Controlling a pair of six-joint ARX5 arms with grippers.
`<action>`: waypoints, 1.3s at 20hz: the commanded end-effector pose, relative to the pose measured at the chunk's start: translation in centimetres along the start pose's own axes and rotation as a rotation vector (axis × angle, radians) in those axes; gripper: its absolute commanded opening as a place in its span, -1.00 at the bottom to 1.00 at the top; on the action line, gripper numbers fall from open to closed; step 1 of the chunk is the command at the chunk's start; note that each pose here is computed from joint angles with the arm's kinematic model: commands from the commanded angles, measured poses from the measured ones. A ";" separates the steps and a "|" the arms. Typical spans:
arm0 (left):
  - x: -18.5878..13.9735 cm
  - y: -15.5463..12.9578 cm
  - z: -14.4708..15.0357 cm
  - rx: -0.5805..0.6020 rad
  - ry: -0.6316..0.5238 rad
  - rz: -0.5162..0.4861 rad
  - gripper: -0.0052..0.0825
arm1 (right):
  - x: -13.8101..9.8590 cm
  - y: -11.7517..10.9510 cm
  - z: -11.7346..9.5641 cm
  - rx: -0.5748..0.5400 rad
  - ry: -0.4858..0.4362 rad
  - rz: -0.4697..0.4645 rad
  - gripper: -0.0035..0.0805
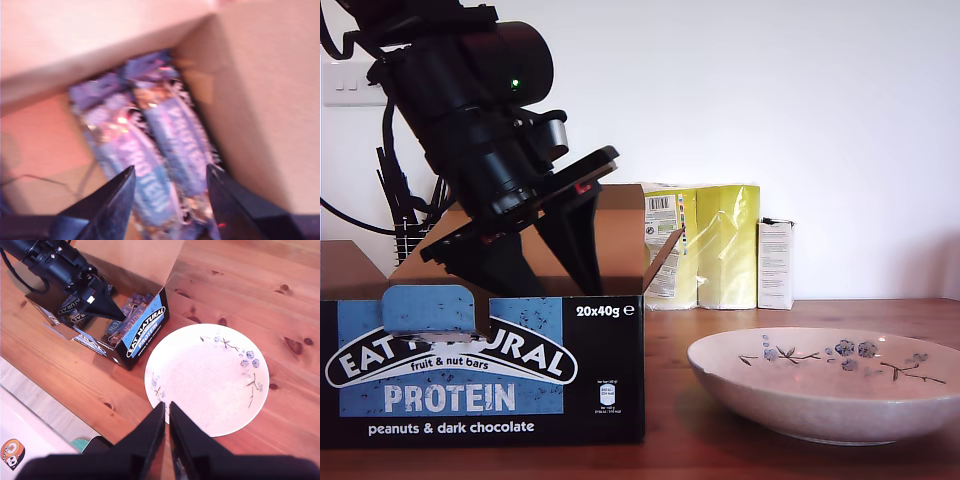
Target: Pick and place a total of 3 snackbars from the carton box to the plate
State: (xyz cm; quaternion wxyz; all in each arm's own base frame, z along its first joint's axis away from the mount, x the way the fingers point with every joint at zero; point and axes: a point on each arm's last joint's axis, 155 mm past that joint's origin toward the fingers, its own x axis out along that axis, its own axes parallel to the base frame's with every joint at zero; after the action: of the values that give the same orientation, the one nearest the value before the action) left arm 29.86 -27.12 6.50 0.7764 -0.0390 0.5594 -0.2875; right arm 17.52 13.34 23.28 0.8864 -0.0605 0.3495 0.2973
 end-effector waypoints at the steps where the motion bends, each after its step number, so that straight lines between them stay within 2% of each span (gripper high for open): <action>1: 1.3 -0.2 -0.7 -0.012 0.030 -0.017 0.06 | -0.3 0.2 0.5 -0.008 -0.022 0.004 -0.95; 12: 4.0 -0.8 -1.6 -0.031 0.078 -0.057 0.03 | -0.3 0.1 0.4 -0.030 -0.016 0.004 -0.95; 18: 4.1 -1.3 -1.5 -0.031 0.072 -0.069 -0.49 | -0.3 0.1 0.4 -0.031 -0.018 0.004 -0.95; 21: 4.1 -1.7 -0.4 -0.019 0.028 -0.085 -0.64 | -0.3 0.1 0.4 -0.031 -0.017 0.003 -0.95; 24: 4.1 -2.0 0.5 -0.007 -0.006 -0.098 -0.90 | -0.3 0.1 0.4 -0.030 -0.016 0.003 -0.95; 26: 4.0 -2.1 0.7 -0.006 -0.011 -0.100 -0.94 | -0.3 0.1 0.4 -0.030 -0.016 0.003 -0.95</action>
State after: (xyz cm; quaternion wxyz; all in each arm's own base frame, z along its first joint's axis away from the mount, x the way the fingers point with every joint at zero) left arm 30.69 -30.81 5.20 0.7704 -0.0725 0.5433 -0.3255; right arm 17.49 13.33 23.25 0.8854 -0.0708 0.3468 0.3012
